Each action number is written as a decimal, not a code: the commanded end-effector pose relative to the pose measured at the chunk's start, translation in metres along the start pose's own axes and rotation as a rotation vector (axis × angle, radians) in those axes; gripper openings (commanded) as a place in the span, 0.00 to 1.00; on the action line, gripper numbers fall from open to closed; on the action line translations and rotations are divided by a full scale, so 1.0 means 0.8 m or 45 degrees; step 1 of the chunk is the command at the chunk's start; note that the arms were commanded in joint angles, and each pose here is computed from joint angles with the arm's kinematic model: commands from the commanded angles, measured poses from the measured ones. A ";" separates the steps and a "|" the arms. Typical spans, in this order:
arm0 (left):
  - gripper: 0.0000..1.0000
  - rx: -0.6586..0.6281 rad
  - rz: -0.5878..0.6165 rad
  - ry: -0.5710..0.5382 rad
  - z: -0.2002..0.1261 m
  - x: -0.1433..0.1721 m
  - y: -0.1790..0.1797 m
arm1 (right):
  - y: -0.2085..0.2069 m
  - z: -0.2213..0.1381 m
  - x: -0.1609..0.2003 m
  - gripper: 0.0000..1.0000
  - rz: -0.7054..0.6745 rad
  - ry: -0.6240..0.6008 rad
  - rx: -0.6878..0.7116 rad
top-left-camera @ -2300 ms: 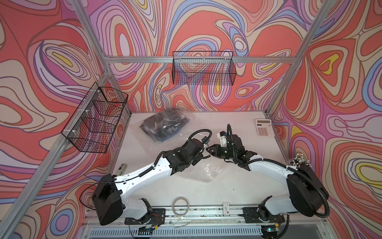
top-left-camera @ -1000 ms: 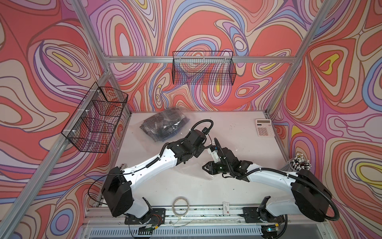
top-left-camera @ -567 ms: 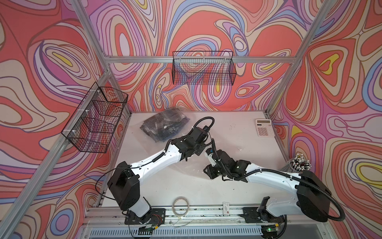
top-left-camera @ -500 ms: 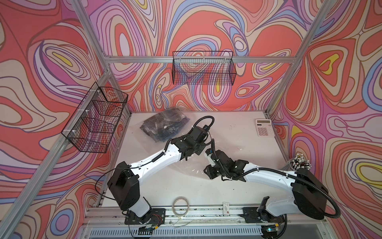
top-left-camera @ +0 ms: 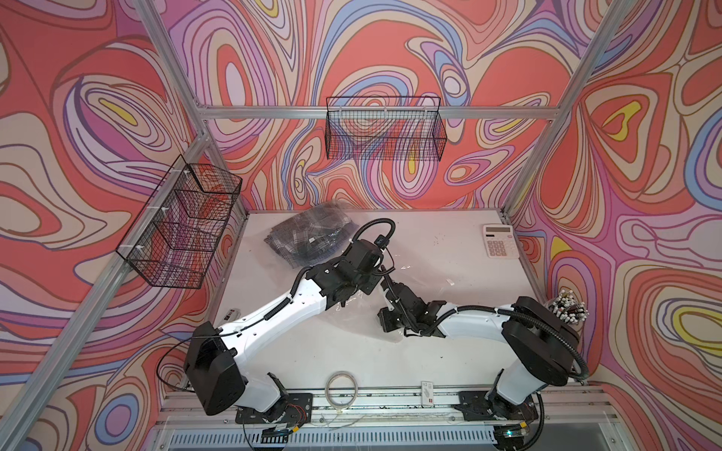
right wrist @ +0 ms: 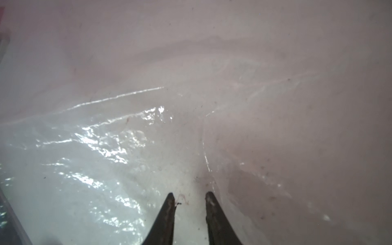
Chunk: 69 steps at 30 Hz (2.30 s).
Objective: Take the shirt out of the vacuum bag
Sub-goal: Move the shirt from the vacuum bag.
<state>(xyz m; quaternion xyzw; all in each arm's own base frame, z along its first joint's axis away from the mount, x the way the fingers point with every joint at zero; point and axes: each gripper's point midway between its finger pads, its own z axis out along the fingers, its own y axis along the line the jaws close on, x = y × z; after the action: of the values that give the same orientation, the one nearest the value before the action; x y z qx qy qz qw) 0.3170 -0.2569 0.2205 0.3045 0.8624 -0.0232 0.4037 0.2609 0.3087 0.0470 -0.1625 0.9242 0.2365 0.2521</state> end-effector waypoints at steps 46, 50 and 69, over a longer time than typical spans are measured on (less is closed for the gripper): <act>0.00 0.200 -0.030 -0.245 -0.090 -0.112 -0.064 | 0.024 0.198 -0.250 0.47 0.773 -0.446 -0.640; 0.00 0.225 -0.042 -0.239 -0.090 -0.111 -0.069 | 0.015 0.216 -0.259 0.53 0.802 -0.454 -0.621; 0.00 0.346 -0.047 -0.236 -0.102 -0.110 -0.092 | -0.007 0.286 -0.293 0.60 0.937 -0.500 -0.603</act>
<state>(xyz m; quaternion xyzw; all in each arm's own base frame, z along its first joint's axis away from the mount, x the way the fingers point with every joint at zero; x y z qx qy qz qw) 0.2743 -0.3313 0.3086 0.3343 0.8224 -0.1456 0.4367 0.5415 0.4777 0.0678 0.1239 0.7334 0.5932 0.3081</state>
